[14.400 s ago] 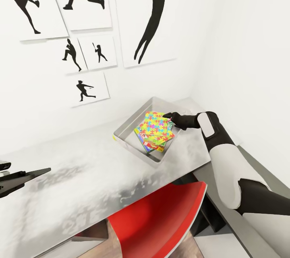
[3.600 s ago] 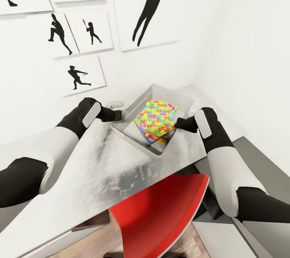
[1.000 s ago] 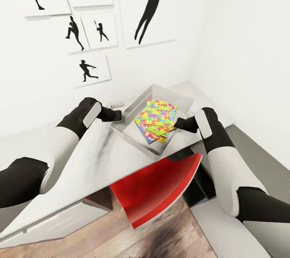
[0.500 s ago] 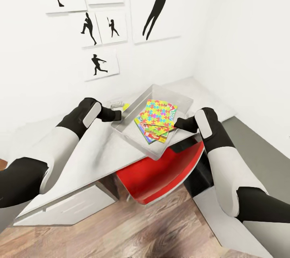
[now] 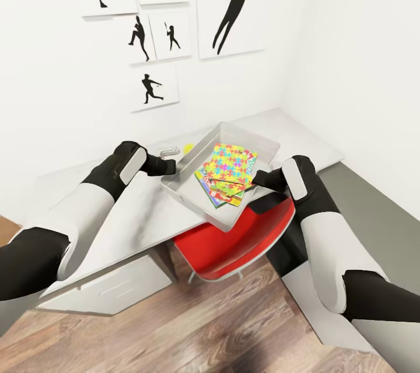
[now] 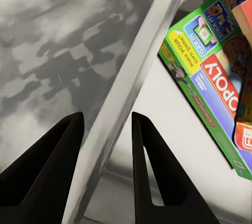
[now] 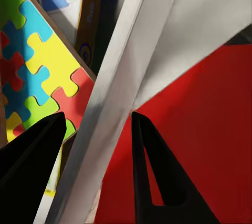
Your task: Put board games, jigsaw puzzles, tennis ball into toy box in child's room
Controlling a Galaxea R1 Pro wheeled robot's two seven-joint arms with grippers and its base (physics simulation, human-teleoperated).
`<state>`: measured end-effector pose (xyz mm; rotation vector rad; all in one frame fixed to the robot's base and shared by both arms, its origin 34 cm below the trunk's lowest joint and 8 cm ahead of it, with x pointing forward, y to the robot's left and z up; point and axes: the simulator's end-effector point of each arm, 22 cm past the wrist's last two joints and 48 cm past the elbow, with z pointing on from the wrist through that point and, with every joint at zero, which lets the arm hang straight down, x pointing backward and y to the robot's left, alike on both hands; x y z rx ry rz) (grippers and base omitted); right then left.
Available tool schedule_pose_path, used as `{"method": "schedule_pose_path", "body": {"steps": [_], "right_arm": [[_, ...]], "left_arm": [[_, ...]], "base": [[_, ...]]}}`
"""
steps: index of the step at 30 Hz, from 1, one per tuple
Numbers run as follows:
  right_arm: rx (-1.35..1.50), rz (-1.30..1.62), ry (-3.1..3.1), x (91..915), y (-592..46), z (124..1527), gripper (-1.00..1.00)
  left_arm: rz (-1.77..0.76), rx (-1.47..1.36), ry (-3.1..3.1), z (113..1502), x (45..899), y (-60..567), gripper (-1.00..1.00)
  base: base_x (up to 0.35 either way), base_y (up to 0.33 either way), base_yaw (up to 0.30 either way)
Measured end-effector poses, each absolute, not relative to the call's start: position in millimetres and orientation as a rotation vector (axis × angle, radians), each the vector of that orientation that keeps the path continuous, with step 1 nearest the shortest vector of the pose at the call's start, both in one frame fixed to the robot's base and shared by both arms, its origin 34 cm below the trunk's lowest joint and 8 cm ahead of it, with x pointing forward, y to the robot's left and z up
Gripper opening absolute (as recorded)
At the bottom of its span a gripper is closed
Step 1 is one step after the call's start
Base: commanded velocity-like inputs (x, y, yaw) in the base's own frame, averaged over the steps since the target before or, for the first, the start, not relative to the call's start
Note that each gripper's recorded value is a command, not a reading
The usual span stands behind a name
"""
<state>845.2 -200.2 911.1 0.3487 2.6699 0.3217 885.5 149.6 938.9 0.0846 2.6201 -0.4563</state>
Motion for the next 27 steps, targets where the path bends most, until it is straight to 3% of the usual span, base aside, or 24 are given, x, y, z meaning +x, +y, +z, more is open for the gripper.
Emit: {"method": "schedule_pose_path", "body": {"steps": [12, 27], "right_arm": [[0.349, 0.323, 2.67, 845.3, -199.8, 911.2, -1.0], [0.349, 0.323, 2.67, 845.3, -199.8, 910.9, -1.0]], "left_arm": [[-0.457, 0.085, 2.619, 939.0, 885.6, 150.0, -1.0], [-0.457, 0.084, 2.62, 938.8, 885.6, 150.0, -1.0]], "base": [[-0.115, 0.183, 0.0], [-0.211, 0.103, 0.0]]}}
